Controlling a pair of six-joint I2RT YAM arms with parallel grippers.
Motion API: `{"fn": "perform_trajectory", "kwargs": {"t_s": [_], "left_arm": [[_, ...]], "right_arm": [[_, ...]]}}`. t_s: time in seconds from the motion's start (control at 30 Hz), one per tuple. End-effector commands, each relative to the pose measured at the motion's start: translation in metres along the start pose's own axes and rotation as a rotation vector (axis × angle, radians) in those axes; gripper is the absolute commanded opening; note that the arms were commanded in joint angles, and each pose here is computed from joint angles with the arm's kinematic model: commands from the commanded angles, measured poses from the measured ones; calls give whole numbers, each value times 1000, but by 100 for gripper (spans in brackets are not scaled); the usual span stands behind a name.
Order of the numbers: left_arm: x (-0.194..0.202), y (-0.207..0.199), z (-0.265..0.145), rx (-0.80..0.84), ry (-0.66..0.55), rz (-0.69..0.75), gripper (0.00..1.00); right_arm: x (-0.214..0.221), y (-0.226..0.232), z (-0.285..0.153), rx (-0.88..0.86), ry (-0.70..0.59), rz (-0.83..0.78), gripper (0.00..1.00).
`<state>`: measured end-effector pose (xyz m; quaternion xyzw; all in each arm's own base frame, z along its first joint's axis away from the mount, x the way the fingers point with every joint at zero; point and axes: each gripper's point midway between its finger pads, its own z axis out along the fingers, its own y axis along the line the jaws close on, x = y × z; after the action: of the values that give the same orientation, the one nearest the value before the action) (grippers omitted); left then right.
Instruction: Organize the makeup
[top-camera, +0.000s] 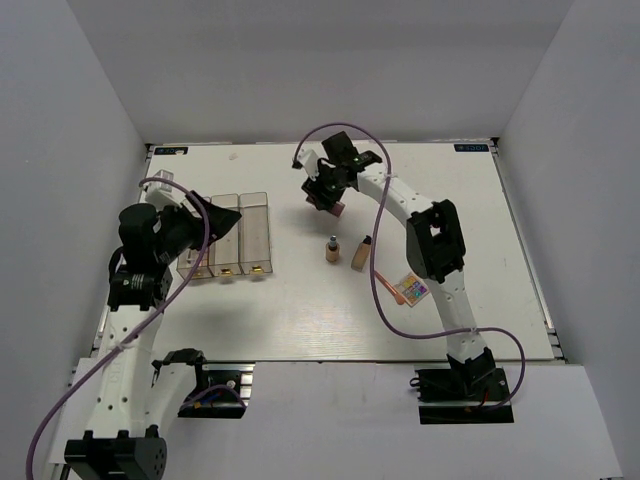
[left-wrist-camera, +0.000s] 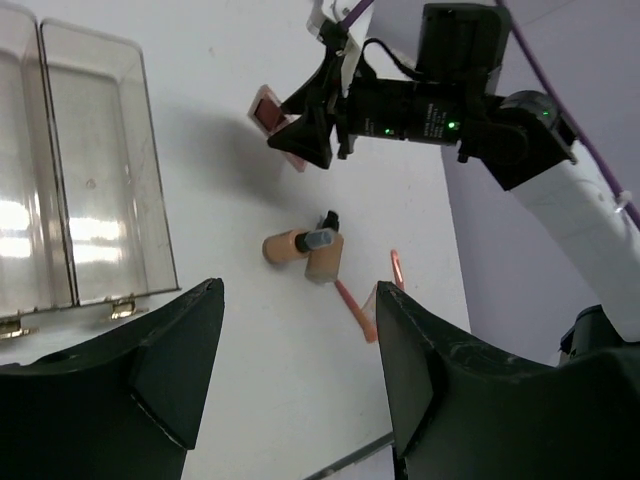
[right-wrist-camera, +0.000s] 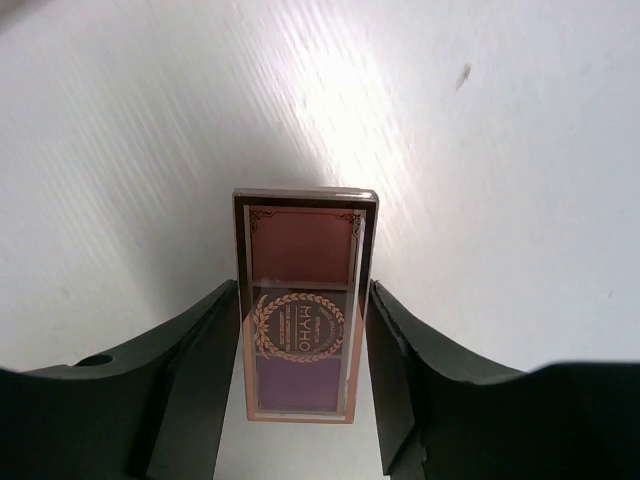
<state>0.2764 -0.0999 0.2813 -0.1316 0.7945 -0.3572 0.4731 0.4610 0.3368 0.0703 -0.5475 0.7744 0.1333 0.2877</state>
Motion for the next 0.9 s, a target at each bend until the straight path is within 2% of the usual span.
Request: {"fn": "perform_trajectory", "kwargs": {"t_s": [0.0, 0.17, 0.2, 0.23, 0.3, 0.33, 0.37, 0.5, 0.57, 0.87], "left_arm": [[-22, -25, -13, 84, -108, 76, 71], [-38, -49, -26, 172, -197, 136, 71], [-40, -51, -27, 179, -205, 142, 71], [-43, -56, -29, 194, -218, 149, 71], [-46, -60, -31, 206, -228, 155, 71], [-47, -62, -32, 214, -231, 157, 71], [-49, -66, -33, 221, -235, 162, 71], [-52, -72, -38, 233, -245, 169, 71], [-51, -72, -42, 231, -252, 168, 71], [-41, -71, -59, 210, -266, 156, 71]], "right_arm": [[-101, 1, -53, 5, -326, -71, 7], [-175, 42, -87, -160, -605, -22, 6], [-188, 63, -92, -233, -652, -21, 5], [-199, 73, -96, -284, -684, 49, 5], [-231, 97, -107, -356, -797, 42, 4], [-240, 108, -106, -414, -818, 110, 4], [-258, 127, -114, -460, -886, 71, 3], [-289, 169, -110, -561, -979, 67, 3], [-296, 186, -101, -611, -1004, 117, 1], [-324, 217, -66, -569, -1102, 159, 3]]}}
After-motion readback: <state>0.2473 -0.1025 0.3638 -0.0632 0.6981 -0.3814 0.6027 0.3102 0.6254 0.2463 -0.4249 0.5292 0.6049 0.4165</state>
